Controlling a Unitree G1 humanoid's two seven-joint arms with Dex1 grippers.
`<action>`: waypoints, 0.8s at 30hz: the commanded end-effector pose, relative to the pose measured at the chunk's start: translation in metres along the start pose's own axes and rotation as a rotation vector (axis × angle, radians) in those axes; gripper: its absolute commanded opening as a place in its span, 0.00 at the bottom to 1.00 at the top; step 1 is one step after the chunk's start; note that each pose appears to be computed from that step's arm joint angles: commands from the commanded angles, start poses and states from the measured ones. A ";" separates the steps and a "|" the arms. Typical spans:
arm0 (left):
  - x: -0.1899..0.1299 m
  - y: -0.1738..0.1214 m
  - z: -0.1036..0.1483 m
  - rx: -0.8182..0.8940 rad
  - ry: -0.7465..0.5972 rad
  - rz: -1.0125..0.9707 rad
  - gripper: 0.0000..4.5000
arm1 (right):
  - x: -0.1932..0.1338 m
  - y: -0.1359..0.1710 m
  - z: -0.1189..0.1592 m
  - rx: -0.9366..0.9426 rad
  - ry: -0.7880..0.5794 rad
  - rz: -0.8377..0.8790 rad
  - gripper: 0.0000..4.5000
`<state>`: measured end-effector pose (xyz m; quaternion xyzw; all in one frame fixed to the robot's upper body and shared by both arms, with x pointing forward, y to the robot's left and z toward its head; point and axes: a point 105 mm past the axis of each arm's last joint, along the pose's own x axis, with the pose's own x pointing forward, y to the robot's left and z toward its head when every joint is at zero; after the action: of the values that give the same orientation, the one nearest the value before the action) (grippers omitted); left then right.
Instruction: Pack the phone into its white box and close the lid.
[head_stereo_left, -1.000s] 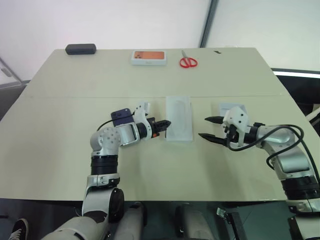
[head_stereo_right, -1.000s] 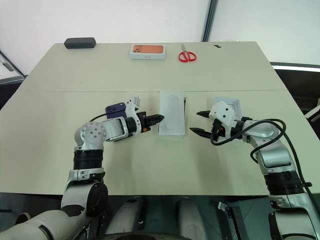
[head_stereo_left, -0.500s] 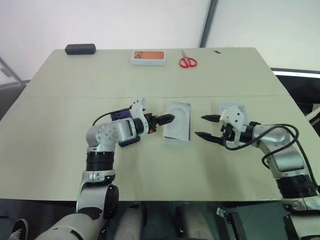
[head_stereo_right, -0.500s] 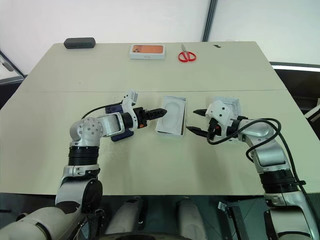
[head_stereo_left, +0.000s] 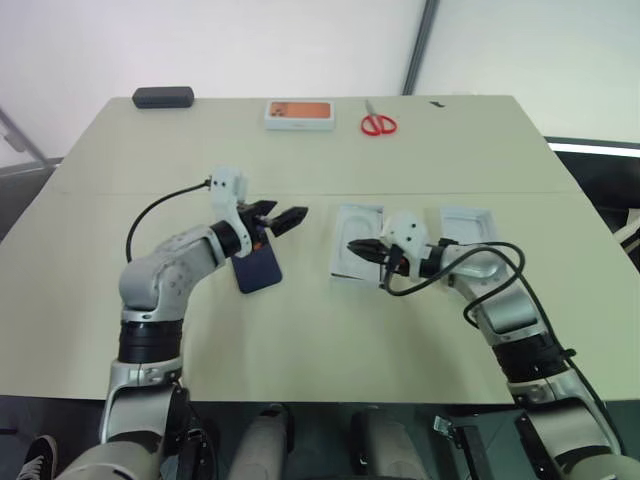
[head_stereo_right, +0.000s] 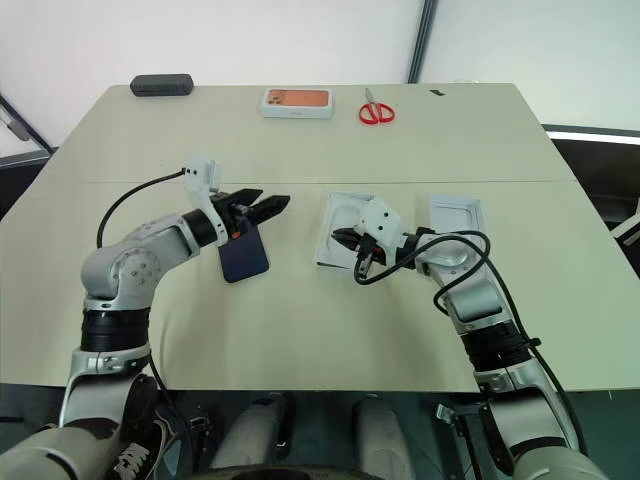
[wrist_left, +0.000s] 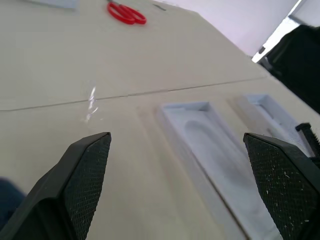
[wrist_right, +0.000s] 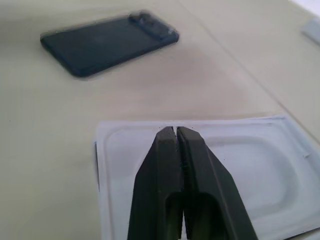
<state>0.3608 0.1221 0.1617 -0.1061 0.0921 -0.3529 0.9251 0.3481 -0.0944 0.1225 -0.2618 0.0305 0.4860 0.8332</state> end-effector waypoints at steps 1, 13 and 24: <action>-0.018 -0.024 0.012 0.177 -0.025 -0.144 1.00 | 0.006 -0.004 0.000 -0.071 0.039 -0.013 0.01; -0.036 -0.023 0.006 0.273 0.001 -0.191 1.00 | 0.007 -0.015 -0.011 -0.105 0.105 -0.016 0.01; -0.029 -0.026 0.001 0.285 0.018 -0.209 1.00 | 0.025 -0.028 -0.016 -0.048 0.100 -0.122 0.01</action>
<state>0.3235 0.1277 0.1635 0.0077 0.0584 -0.4475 0.8923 0.3783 -0.0862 0.1043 -0.3045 0.0552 0.4466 0.8395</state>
